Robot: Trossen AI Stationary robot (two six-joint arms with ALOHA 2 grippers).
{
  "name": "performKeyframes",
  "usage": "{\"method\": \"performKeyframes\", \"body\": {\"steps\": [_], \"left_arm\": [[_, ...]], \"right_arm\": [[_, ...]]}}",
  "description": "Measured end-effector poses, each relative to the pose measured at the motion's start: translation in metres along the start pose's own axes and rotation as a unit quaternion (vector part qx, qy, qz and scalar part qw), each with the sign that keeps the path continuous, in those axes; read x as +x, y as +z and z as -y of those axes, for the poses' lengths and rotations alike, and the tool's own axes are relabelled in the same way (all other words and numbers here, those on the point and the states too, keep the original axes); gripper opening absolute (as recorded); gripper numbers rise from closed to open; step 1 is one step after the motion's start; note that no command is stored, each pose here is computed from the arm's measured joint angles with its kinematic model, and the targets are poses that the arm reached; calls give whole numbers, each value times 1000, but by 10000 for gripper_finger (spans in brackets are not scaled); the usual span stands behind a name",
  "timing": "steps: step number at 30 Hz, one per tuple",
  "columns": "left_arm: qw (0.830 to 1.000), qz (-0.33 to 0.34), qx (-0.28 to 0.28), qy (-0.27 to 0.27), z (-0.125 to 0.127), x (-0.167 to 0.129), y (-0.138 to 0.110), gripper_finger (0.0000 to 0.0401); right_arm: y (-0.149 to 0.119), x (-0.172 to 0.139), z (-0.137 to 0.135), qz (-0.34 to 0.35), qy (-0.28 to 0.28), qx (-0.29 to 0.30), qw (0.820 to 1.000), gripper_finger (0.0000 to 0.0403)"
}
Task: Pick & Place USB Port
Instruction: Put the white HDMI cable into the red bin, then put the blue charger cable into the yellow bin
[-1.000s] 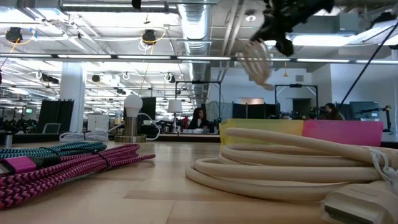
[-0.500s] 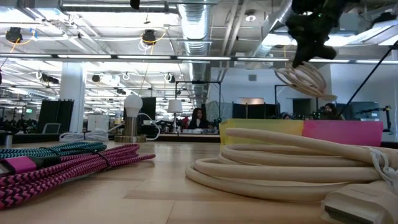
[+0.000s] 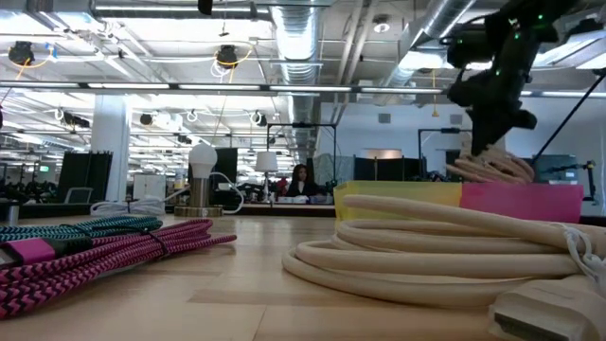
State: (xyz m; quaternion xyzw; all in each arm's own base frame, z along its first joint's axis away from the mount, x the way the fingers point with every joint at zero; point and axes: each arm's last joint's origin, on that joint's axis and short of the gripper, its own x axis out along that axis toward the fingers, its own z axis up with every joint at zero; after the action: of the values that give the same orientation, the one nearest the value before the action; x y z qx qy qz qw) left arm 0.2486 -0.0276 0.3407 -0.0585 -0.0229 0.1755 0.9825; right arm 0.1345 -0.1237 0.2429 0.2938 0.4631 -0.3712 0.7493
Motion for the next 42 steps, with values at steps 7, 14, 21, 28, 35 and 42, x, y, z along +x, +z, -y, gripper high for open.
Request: {"method": "performKeyframes", "body": {"steps": [7, 14, 21, 28, 35, 42], "left_arm": [[1000, -2, 1, 0, 0, 0, -1, 167], [1000, -5, 3, 1, 0, 0, -1, 167], [1000, -6, 3, 1, 0, 0, -1, 167], [1000, -6, 2, 1, 0, 0, -1, 167], [1000, -6, 2, 0, 0, 0, -2, 167], [1000, -6, 2, 0, 0, 0, -1, 167]], "right_arm": [[-7, 20, 4, -17, -15, 14, 1000, 1], [-13, 28, 5, -22, -16, 17, 999, 5], [-14, 29, 5, -24, -17, 14, 999, 90], [-5, 13, 0, 2, 30, -16, 999, 169], [13, -32, -19, 73, 241, -85, 964, 181], [15, -86, -43, 217, 434, -176, 856, 147]]}}
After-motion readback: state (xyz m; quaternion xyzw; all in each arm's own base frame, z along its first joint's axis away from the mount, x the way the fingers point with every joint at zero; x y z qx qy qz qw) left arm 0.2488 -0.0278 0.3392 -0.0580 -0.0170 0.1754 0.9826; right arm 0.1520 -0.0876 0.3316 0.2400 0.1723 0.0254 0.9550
